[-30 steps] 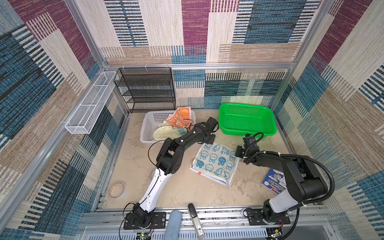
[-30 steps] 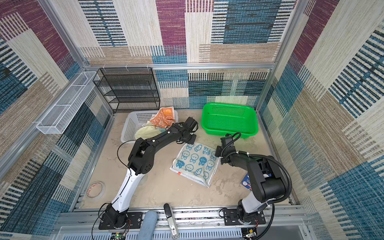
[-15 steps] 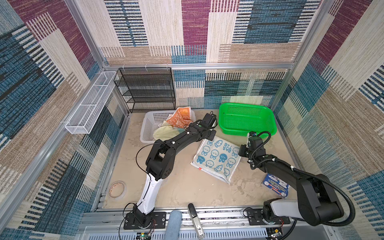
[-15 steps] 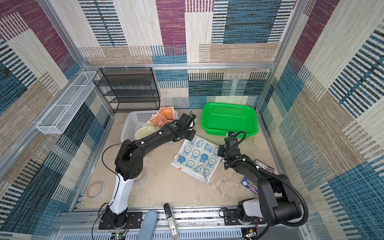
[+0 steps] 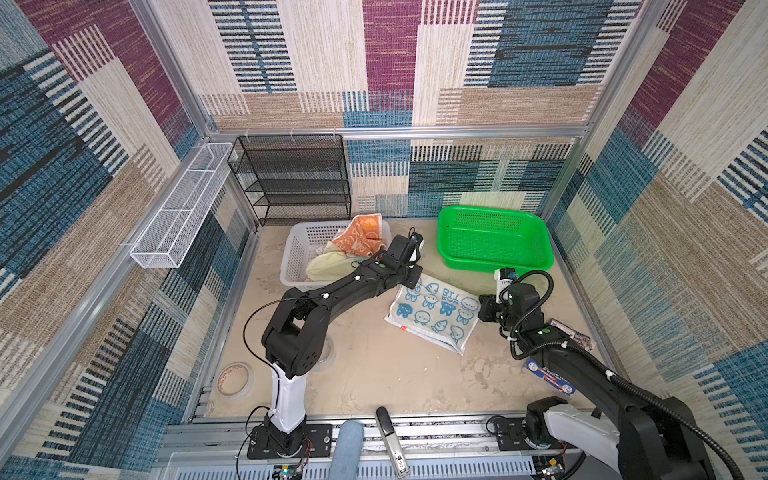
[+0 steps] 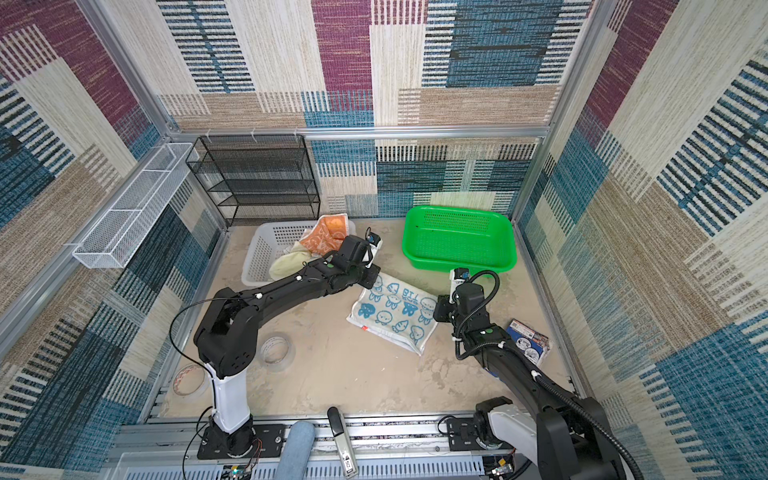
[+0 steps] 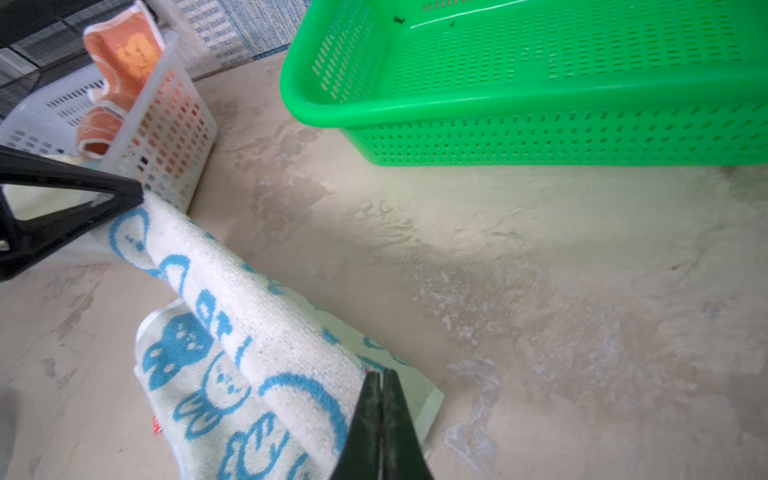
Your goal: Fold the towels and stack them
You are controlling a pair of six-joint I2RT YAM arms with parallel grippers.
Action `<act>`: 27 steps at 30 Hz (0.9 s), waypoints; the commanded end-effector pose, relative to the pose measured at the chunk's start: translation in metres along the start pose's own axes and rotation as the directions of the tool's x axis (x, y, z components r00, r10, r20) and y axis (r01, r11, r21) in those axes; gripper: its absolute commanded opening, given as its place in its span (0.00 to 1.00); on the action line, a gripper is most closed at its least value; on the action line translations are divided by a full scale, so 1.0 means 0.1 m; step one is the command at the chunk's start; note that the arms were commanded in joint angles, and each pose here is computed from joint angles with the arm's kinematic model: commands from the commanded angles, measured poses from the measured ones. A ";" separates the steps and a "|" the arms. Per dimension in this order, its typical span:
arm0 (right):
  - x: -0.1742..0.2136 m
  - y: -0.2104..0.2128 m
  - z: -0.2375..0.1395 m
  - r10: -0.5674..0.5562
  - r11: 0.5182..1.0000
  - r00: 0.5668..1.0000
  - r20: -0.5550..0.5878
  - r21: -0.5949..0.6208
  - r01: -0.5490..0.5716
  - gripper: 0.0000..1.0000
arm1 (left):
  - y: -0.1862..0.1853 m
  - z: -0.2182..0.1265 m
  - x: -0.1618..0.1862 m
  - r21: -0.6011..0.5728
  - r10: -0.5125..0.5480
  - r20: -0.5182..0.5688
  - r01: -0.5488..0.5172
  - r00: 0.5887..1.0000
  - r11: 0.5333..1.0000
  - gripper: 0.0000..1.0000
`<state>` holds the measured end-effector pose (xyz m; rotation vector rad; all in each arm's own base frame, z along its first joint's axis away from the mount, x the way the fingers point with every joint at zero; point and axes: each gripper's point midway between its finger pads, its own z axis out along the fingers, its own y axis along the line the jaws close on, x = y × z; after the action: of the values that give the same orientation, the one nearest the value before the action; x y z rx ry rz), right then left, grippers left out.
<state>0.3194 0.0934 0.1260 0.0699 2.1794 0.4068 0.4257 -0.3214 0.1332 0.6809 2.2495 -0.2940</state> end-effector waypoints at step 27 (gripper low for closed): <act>1.01 0.48 -0.25 0.036 0.987 0.956 -0.290 -0.141 -0.080 0.00 | -0.06 -0.53 0.87 0.055 -0.083 -0.070 0.087 0.994 0.995 0.00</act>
<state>0.2416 0.1464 0.0793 0.0037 2.3979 0.6049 0.3398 -0.2710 0.1015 0.6749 2.3626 -0.3602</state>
